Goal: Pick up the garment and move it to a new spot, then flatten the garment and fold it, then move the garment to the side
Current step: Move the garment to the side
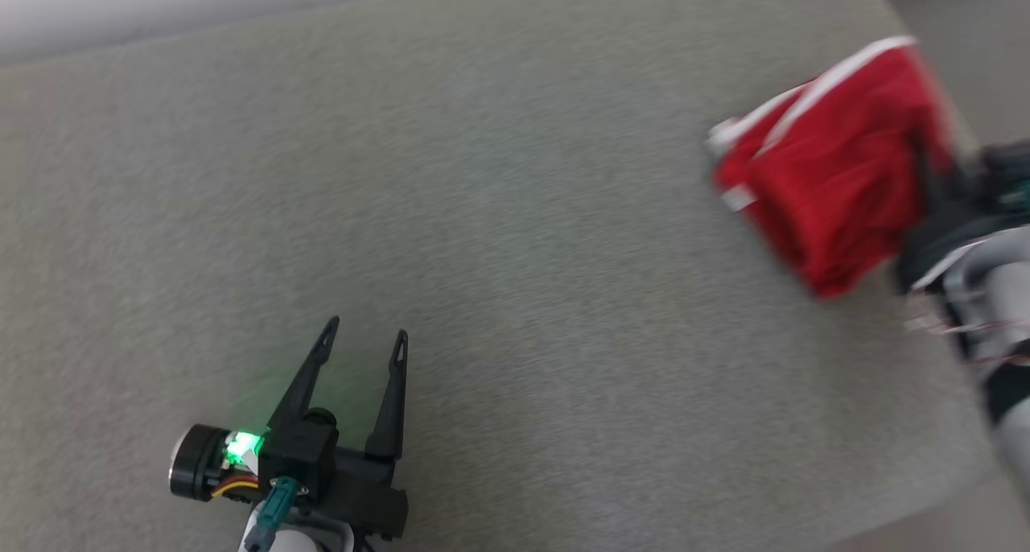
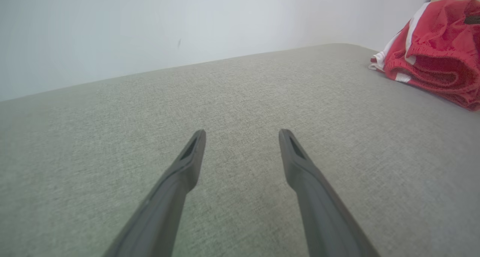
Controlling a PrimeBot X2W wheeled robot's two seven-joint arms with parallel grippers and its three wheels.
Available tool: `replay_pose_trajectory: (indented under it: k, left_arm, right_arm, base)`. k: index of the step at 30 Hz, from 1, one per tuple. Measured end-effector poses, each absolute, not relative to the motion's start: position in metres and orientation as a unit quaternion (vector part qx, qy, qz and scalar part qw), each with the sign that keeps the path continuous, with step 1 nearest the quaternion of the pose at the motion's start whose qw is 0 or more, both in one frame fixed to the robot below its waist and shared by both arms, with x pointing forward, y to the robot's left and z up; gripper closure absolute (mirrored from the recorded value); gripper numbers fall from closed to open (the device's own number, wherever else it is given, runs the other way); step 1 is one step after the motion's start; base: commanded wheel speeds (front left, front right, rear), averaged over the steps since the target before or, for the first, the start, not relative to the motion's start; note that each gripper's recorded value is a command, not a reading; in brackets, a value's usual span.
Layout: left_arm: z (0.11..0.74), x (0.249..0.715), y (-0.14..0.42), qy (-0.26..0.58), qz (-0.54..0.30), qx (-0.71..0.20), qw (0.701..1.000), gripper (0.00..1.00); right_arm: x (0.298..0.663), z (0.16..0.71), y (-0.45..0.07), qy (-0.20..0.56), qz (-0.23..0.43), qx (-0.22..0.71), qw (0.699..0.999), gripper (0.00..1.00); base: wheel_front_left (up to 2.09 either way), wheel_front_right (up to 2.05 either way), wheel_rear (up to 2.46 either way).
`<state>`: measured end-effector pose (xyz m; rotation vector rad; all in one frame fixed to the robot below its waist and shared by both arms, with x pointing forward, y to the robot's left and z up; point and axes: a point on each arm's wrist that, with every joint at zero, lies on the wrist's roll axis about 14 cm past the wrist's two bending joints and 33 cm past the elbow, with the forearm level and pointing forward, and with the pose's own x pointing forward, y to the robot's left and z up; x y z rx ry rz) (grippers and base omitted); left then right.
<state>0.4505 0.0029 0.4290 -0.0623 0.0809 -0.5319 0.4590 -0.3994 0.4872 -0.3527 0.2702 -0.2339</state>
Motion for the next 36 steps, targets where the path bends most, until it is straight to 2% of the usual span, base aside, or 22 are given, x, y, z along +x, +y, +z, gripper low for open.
replay_pose_trajectory:
  k: [6,7,8,9,16,24,29,36]
  left_arm:
    - [0.415,0.454,0.037,0.055,-0.221,-0.022,0.974,0.0]
    - [0.411,0.453,0.041,0.059,-0.215,-0.021,0.975,0.0]
    - [0.408,0.453,0.046,0.064,-0.209,-0.02,0.976,0.0]
    - [0.405,0.453,0.05,0.068,-0.204,-0.02,0.976,0.0]
    - [0.395,0.454,0.064,0.08,-0.182,-0.017,0.98,0.0]
    - [0.406,0.448,0.077,0.072,-0.162,-0.014,0.984,0.0]
    - [0.42,0.441,0.083,0.06,-0.149,-0.015,0.987,0.0]
    - [0.435,0.423,0.097,0.051,-0.128,-0.017,0.99,0.0]
  right_arm:
    - [0.475,0.488,-0.449,0.158,-0.165,-0.21,0.95,1.0]
    - [0.477,0.486,-0.454,0.162,-0.172,-0.212,0.948,0.64]
    - [0.48,0.485,-0.457,0.163,-0.178,-0.211,0.947,0.64]
    - [0.485,0.484,-0.459,0.162,-0.182,-0.212,0.946,0.0]
    - [0.512,0.498,-0.458,0.112,-0.204,-0.223,0.947,0.0]
    - [0.535,0.519,-0.364,0.013,-0.127,-0.194,0.973,0.0]
    - [0.523,0.524,-0.31,-0.023,-0.066,-0.158,0.985,0.0]
    - [0.483,0.496,-0.251,-0.007,-0.006,-0.079,0.997,0.0]
  base:
    - [0.0,0.0,0.0]
    - [0.0,0.0,0.0]
    - [0.0,0.0,0.0]
    - [0.0,0.0,0.0]
    - [0.0,0.0,0.0]
    - [0.0,0.0,0.0]
    - [0.0,0.0,0.0]
    - [0.0,0.0,0.0]
